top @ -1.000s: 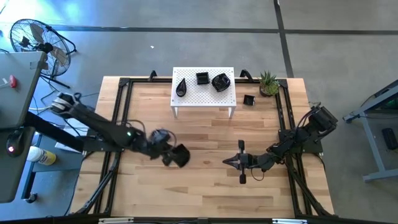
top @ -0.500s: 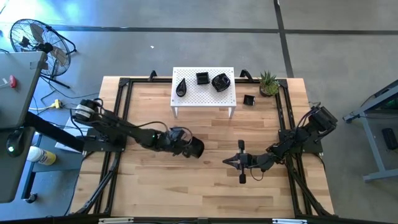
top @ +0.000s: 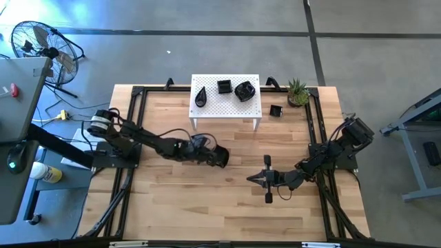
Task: Pick & Place Mini shaped plates
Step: Stack the leaf shaped bowl on top of the leaf shaped bowls on the shelf
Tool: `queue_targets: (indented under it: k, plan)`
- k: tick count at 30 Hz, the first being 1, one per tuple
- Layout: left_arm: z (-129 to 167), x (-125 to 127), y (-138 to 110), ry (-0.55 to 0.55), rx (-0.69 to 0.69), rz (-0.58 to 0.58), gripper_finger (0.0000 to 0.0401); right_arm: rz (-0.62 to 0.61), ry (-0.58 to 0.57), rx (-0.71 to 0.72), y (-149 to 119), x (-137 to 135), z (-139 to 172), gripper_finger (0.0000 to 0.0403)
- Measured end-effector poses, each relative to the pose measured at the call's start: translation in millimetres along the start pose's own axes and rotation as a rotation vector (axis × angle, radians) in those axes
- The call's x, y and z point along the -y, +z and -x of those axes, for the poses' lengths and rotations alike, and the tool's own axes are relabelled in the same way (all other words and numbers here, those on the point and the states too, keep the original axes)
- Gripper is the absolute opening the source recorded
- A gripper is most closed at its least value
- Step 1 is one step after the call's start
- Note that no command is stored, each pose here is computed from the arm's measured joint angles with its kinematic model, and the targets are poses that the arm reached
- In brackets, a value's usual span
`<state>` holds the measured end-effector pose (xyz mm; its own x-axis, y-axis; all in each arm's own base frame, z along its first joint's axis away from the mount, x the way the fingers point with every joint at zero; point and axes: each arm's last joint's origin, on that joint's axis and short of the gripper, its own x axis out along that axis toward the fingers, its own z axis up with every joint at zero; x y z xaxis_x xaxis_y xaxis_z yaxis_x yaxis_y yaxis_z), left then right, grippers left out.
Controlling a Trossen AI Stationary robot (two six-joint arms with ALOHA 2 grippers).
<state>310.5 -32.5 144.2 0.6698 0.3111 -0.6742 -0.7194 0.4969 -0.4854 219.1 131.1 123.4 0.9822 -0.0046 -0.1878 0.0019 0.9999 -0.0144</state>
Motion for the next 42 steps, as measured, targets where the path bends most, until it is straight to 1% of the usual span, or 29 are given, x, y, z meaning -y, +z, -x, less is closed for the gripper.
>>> queue_targets:
  k: [5, 10, 13, 17, 20, 22, 25, 27, 28, 31, 33, 35, 37, 40, 42]
  plan:
    - [-1, -1, 1, -0.020, -0.052, -0.031, 0.0027, -0.024, -0.003, 0.000, 0, 0, 0, 0.0009]
    - [-1, -1, 0, -0.029, -0.079, -0.125, 0.0061, -0.047, -0.025, 0.004, 0, 1, 0, 0.0011]
    - [7, 1, 4, -0.055, -0.090, -0.196, 0.0076, -0.079, -0.025, 0.002, 0, 1, 0, 0.0012]
    - [24, 3, 12, -0.082, -0.106, -0.293, 0.0077, -0.086, -0.027, -0.002, -1, 1, 0, 0.0012]
    - [42, 6, 19, -0.118, -0.088, -0.379, 0.0058, -0.099, -0.031, -0.002, -1, 1, 0, 0.0012]
    - [55, 10, 22, -0.151, -0.038, -0.438, 0.0037, -0.119, -0.037, -0.001, -1, 2, -1, 0.0012]
    - [69, 9, 19, -0.198, 0.034, -0.498, 0.0007, -0.163, -0.064, 0.001, 0, 6, -3, 0.0012]
    - [76, 5, 14, -0.239, 0.094, -0.528, 0.0007, -0.201, -0.091, 0.004, 0, 9, -4, 0.0012]
    - [79, 3, 12, -0.276, 0.125, -0.539, 0.0009, -0.228, -0.105, 0.006, 0, 11, -5, 0.0012]
    - [82, -9, 4, -0.378, 0.213, -0.560, 0.0008, -0.319, -0.138, 0.006, 1, 15, -10, 0.0012]
    - [80, -20, -3, -0.435, 0.259, -0.571, 0.0002, -0.359, -0.155, -0.002, 4, 15, -15, 0.0014]
    - [79, -32, -8, -0.492, 0.301, -0.574, 0.0002, -0.375, -0.162, -0.018, 9, 13, -22, 0.0019]
    - [81, -43, -11, -0.551, 0.352, -0.568, 0.0003, -0.366, -0.167, -0.039, 15, 8, -29, 0.0029]
    - [82, -61, -18, -0.576, 0.396, -0.587, 0.0001, -0.387, -0.212, -0.077, 25, 2, -40, 0.0051]
    - [82, -70, -20, -0.567, 0.423, -0.580, 0.0001, -0.431, -0.266, -0.125, 30, 1, -48, 0.0068]
